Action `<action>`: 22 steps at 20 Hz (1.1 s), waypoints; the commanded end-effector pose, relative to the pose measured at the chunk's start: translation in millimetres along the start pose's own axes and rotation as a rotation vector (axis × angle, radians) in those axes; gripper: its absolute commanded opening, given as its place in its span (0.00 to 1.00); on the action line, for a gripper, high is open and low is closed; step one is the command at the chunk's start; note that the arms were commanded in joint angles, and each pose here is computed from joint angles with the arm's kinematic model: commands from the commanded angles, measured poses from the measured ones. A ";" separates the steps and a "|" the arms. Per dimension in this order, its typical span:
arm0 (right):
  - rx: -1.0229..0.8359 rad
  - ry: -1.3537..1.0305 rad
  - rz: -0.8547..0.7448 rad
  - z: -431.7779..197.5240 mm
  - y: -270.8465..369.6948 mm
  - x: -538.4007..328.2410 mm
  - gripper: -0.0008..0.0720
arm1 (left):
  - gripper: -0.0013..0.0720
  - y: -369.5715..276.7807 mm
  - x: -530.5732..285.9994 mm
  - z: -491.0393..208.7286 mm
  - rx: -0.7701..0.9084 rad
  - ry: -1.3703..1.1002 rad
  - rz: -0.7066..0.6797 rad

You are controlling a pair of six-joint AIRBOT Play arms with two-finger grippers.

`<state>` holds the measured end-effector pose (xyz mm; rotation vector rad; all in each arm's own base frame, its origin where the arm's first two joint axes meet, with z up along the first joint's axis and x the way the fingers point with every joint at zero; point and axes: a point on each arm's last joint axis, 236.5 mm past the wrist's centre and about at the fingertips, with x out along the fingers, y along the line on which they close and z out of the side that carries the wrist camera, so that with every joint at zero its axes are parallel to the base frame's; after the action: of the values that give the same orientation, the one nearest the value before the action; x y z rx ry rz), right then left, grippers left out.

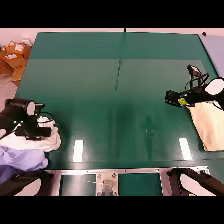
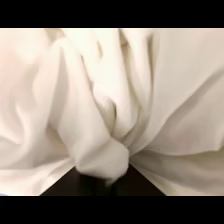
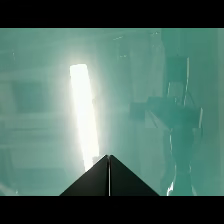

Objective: Fold the shirts.

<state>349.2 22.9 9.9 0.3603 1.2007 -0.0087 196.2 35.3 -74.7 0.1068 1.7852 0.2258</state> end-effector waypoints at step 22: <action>-0.035 0.002 0.029 20.2 22.6 -51.8 0.47 | 0.94 -290.4 -251.4 129.4 0.438 -0.688 -0.625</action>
<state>357.9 27.5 68.4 0.3456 1.1737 0.0329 383.1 -284.5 96.4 -0.0378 1.0437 -0.6082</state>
